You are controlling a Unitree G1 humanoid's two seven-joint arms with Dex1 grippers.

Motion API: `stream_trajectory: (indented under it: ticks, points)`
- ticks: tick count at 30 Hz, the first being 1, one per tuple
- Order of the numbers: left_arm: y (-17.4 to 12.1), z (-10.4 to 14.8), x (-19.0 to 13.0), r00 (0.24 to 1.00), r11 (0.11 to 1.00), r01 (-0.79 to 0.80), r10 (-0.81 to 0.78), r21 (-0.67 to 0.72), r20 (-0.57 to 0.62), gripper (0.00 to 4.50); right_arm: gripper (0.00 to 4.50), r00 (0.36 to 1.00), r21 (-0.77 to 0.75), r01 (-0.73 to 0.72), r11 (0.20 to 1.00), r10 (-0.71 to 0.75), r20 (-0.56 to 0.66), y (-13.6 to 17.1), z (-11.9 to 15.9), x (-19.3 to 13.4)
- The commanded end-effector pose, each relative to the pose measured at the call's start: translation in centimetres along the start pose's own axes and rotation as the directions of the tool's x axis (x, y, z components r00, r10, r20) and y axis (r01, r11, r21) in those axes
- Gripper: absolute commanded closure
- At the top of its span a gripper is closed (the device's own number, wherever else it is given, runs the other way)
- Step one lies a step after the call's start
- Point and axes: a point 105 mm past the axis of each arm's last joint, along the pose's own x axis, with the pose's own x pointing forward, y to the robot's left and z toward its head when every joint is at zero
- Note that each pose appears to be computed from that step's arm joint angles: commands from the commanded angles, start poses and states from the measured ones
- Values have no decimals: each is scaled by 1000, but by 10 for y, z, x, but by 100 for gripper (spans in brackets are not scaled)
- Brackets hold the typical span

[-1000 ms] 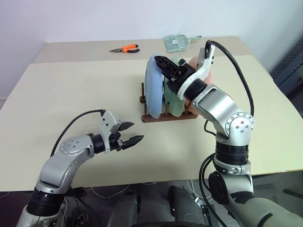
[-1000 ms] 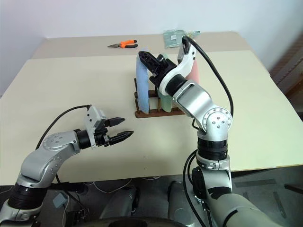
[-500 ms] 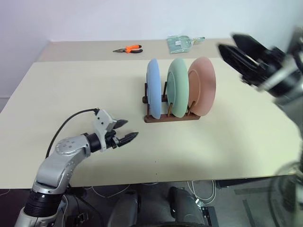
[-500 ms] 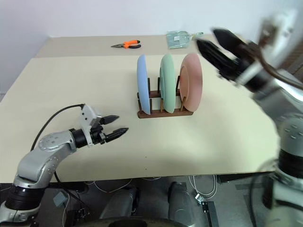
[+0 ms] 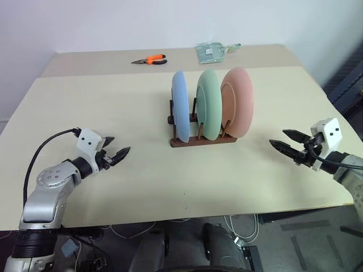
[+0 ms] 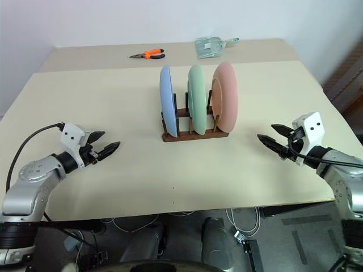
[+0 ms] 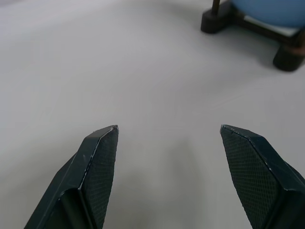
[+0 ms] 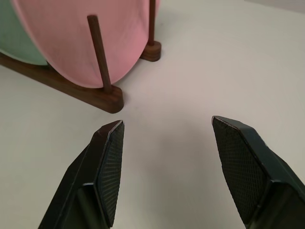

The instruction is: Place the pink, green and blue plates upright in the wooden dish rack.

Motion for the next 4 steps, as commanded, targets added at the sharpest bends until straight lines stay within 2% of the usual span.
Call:
stream_trajectory:
  ticks: [1, 4]
  points:
    - [-3, 10, -2, 999, 1000, -8, 7, 25, 39, 99, 154, 1000, -41, 2, 999, -1, 25, -2, 3, 5]
    - [-8, 8, -1, 999, 1000, -1, 1, 21, 37, 99, 154, 998, -27, 14, 1000, -12, 57, -5, 6, 10]
